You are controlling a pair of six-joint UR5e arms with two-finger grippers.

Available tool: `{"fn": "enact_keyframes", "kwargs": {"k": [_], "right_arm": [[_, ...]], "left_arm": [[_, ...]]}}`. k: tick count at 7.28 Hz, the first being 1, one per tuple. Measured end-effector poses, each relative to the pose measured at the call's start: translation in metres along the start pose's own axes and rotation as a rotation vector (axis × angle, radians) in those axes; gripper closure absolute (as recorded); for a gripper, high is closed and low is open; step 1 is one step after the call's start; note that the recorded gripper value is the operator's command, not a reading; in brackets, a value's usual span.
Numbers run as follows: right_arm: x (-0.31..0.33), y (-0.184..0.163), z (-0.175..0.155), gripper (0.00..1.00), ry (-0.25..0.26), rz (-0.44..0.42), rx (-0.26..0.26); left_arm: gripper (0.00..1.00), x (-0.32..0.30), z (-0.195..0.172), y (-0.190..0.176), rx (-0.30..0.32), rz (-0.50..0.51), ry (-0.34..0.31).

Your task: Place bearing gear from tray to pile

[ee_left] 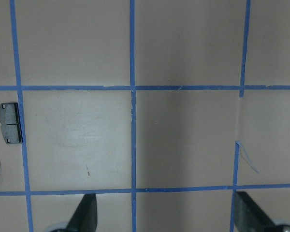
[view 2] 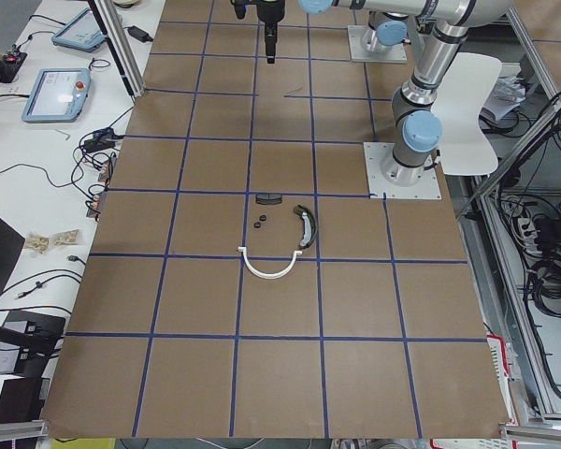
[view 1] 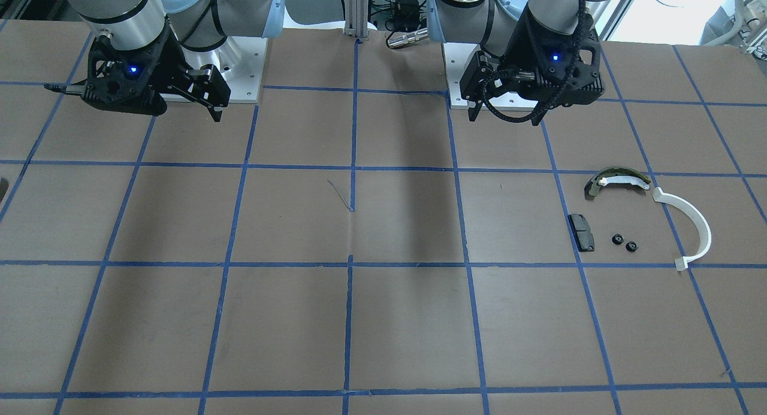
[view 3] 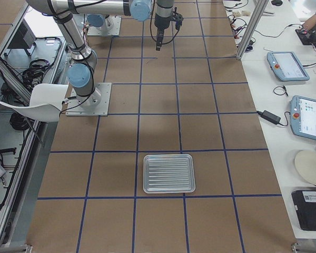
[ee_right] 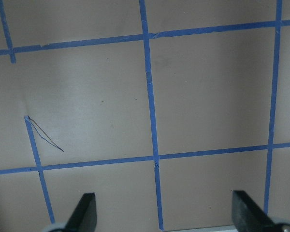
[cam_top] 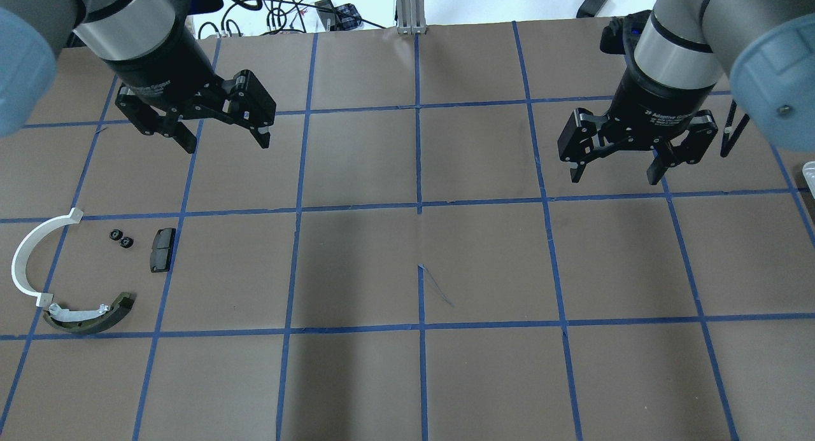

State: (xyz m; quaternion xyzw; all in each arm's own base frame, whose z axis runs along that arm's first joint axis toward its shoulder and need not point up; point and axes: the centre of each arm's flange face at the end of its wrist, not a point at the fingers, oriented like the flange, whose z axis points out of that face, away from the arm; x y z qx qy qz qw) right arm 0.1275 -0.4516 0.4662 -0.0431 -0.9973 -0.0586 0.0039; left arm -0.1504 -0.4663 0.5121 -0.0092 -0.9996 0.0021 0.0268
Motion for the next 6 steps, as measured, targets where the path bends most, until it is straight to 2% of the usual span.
{"fn": "enact_keyframes", "kwargs": {"k": [2, 4, 6], "right_arm": [[0.0004, -0.0001, 0.0004, 0.0, 0.005, 0.0, -0.001], [0.0002, -0.0009, 0.0008, 0.0, 0.002, 0.001, -0.001], [0.0001, -0.0008, 0.0005, 0.0, 0.001, 0.0, 0.0]], "left_arm": [[0.0, -0.005, -0.0011, 0.0117, 0.059, 0.005, -0.007], [0.0, -0.0076, -0.004, 0.0109, 0.089, -0.003, -0.014], [0.0, -0.0106, -0.0031, 0.012, 0.071, -0.005, -0.041]]}}
